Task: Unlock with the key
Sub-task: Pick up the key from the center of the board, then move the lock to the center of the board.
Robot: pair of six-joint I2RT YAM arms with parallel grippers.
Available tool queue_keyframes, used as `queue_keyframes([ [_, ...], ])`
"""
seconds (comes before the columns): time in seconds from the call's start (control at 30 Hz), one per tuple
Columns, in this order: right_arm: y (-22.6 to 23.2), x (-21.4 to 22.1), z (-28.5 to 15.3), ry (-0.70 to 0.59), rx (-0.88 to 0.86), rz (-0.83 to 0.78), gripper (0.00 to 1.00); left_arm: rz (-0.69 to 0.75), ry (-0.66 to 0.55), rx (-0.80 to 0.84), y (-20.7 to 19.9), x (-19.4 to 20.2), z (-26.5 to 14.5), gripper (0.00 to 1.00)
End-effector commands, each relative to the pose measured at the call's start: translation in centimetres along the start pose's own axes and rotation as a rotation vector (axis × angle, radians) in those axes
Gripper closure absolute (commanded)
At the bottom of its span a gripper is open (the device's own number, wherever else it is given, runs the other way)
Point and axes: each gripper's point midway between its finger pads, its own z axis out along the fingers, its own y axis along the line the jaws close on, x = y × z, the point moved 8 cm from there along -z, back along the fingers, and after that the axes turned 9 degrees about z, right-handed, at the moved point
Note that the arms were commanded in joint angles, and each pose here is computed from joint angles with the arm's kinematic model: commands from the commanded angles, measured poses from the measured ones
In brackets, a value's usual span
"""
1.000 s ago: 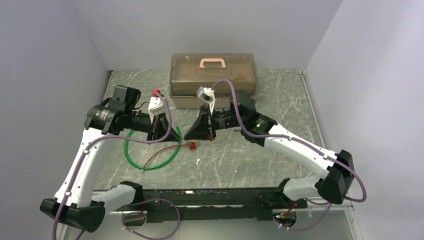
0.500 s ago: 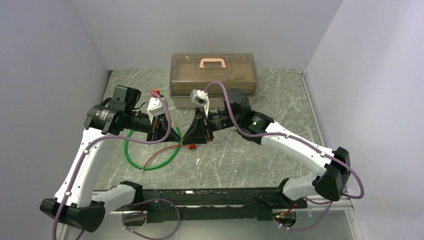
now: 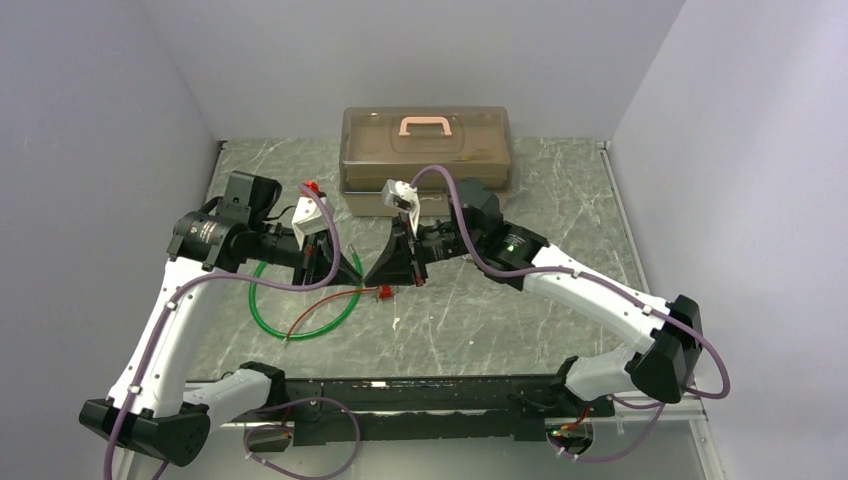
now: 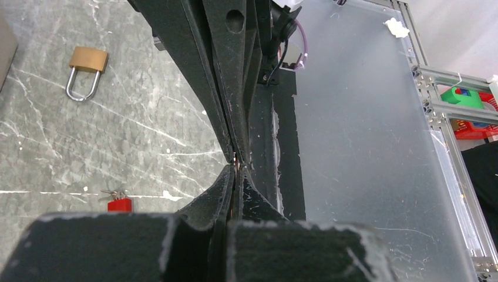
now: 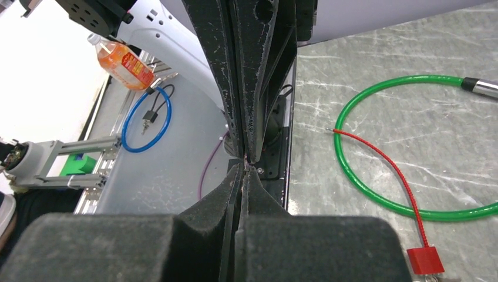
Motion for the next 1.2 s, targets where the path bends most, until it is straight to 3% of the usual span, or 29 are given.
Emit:
queue_keyframes([
  [0.0, 2.9, -0.3, -1.3, -0.033, -0.087, -0.069, 1.00, 0.085, -0.023, -0.021, 0.6, -0.9, -0.2, 1.00],
  [0.03, 3.0, -0.4, -1.4, -0.047, -0.091, -0.074, 1.00, 0.082, -0.023, -0.022, 0.7, -0.9, -0.2, 0.98],
  [0.07, 3.1, -0.4, -1.5, -0.058, -0.097, -0.074, 1.00, 0.077, -0.023, -0.023, 0.9, -0.9, -0.1, 0.85],
  [0.13, 3.3, -0.2, -1.9, -0.069, -0.101, -0.060, 1.00, 0.065, -0.017, -0.031, 1.3, -0.9, -0.1, 0.41],
  [0.17, 3.4, -0.2, -2.1, -0.069, -0.099, -0.056, 1.00, 0.063, -0.012, -0.039, 1.5, -0.9, -0.1, 0.25],
  [0.2, 3.3, -0.1, -2.4, -0.066, -0.089, -0.046, 1.00, 0.073, -0.005, -0.051, 1.9, -0.9, -0.1, 0.14],
  [0.27, 3.0, 0.1, -3.2, -0.065, -0.051, -0.021, 1.00, 0.083, 0.023, -0.079, 2.8, -0.7, -0.1, 0.05],
  [0.4, 2.6, 0.7, -6.4, -0.132, 0.059, 0.023, 1.00, 0.061, 0.078, -0.173, 6.0, -0.2, 0.7, 0.05],
  [0.57, 3.4, 1.5, -10.1, -0.252, 0.288, 0.011, 1.00, 0.035, 0.196, -0.218, 10.6, 1.9, 4.7, 0.07],
  [0.87, 8.5, 0.4, -15.8, -0.593, 0.513, -0.074, 1.00, 0.101, 0.339, -0.008, 15.6, 7.6, 16.5, 0.07],
  [1.17, 12.1, -0.1, -18.7, -0.728, 0.559, -0.113, 1.00, 0.418, 0.425, 0.136, 16.8, 10.3, 25.4, 0.07],
])
